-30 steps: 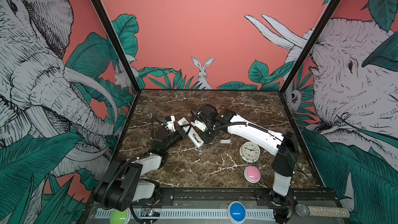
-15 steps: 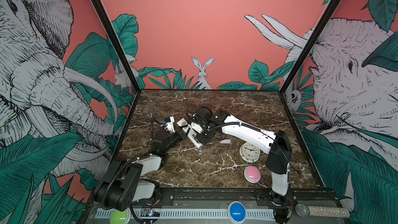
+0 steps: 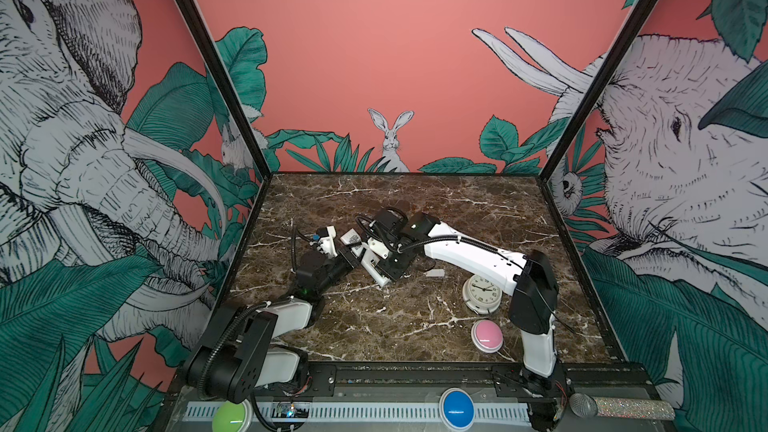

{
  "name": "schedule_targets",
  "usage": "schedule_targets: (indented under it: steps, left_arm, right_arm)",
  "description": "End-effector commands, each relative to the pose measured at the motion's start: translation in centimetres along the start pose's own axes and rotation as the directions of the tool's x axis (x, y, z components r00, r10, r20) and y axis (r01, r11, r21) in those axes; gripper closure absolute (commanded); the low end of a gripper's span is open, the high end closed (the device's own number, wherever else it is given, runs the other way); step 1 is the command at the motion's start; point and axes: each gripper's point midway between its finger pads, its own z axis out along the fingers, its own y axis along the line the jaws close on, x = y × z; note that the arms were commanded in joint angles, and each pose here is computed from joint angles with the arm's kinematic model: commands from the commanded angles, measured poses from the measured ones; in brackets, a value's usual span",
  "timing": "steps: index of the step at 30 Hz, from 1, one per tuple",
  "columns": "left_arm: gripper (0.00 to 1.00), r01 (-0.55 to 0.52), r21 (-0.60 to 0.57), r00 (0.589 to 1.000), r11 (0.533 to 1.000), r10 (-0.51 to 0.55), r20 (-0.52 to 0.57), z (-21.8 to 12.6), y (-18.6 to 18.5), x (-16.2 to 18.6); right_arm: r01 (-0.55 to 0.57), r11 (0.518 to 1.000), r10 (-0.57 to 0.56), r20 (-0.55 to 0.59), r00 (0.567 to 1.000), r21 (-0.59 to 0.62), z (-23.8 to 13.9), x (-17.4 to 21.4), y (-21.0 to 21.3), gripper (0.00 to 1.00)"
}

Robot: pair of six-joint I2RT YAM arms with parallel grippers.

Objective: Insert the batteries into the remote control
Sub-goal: 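Carry the battery over the remote's compartment beside the first battery, then lower the battery end-first into the compartment beside the first battery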

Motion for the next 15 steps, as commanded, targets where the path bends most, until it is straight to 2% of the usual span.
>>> schedule_targets:
  steps: [1, 15]
  left_arm:
    - [1.0, -0.014, 0.052, 0.999, 0.999, 0.012, 0.032, -0.29, -1.09, -0.62]
    - [1.0, -0.011, 0.049, 0.999, 0.999, 0.009, 0.037, -0.4, -0.86, -0.54]
  right_arm:
    - [-0.001, 1.0, 0.001, -0.006, 1.0, 0.012, -0.08, -0.2, 0.08, 0.99]
    - [-0.01, 1.0, 0.01, 0.003, 1.0, 0.008, 0.46, -1.0, 0.12, 0.98]
